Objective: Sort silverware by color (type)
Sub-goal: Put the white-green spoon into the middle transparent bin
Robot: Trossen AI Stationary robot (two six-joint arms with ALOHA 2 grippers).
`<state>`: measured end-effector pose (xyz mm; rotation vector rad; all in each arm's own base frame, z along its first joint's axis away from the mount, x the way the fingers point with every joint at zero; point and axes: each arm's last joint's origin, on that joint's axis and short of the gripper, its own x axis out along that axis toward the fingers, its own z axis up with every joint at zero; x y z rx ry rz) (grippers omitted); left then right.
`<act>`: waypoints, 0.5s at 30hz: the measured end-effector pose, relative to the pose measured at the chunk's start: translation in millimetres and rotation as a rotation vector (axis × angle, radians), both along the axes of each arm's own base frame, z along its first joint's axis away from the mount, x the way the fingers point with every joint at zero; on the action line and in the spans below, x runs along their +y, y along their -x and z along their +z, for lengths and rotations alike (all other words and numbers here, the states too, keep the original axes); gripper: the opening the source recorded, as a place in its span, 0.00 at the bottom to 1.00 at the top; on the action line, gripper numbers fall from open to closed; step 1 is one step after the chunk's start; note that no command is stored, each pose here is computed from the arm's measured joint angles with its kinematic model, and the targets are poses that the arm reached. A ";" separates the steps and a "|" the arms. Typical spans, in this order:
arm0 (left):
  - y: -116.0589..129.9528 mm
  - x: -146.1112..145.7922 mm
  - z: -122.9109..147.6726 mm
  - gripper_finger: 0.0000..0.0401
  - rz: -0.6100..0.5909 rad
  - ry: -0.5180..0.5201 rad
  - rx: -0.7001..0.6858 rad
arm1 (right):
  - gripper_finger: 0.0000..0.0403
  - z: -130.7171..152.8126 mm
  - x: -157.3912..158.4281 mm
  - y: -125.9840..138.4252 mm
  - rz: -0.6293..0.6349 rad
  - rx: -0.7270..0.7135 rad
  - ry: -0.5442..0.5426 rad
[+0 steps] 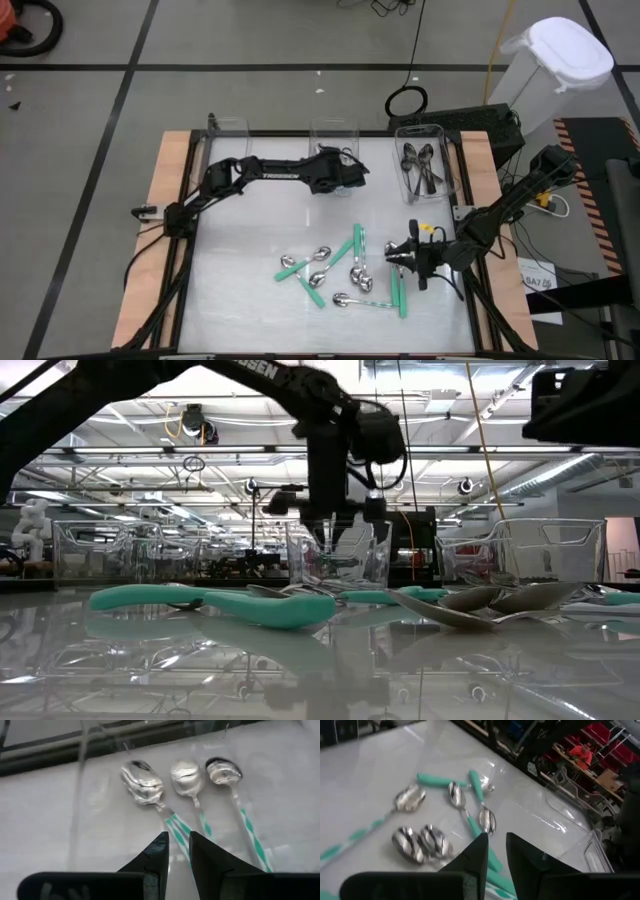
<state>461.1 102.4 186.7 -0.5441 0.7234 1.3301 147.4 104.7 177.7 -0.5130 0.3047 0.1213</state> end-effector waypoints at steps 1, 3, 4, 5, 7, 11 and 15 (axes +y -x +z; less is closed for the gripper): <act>-0.2 -3.4 6.6 0.20 -0.009 0.002 0.015 | 0.16 2.3 0.7 -0.8 -0.005 -0.005 -0.020; -0.4 -12.5 22.7 0.20 -0.036 0.002 0.041 | 0.16 5.6 1.6 -1.9 -0.018 -0.012 -0.064; -0.3 -18.6 31.2 0.20 -0.055 0.000 0.061 | 0.16 6.3 1.7 -2.1 -0.027 -0.013 -0.084; -0.2 -25.9 40.8 0.20 -0.077 -0.006 0.082 | 0.16 6.9 1.8 -2.3 -0.034 -0.014 -0.105; -0.4 -44.8 62.3 0.20 -0.128 -0.055 0.111 | 0.16 6.8 1.8 -2.3 -0.048 -0.012 -0.142; 4.2 -100.7 94.5 0.20 -0.278 -0.211 0.192 | 0.16 5.3 1.7 -1.8 -0.064 0.008 -0.210; 14.0 -157.1 100.3 0.20 -0.416 -0.305 0.274 | 0.16 5.0 1.6 -1.7 -0.090 0.014 -0.287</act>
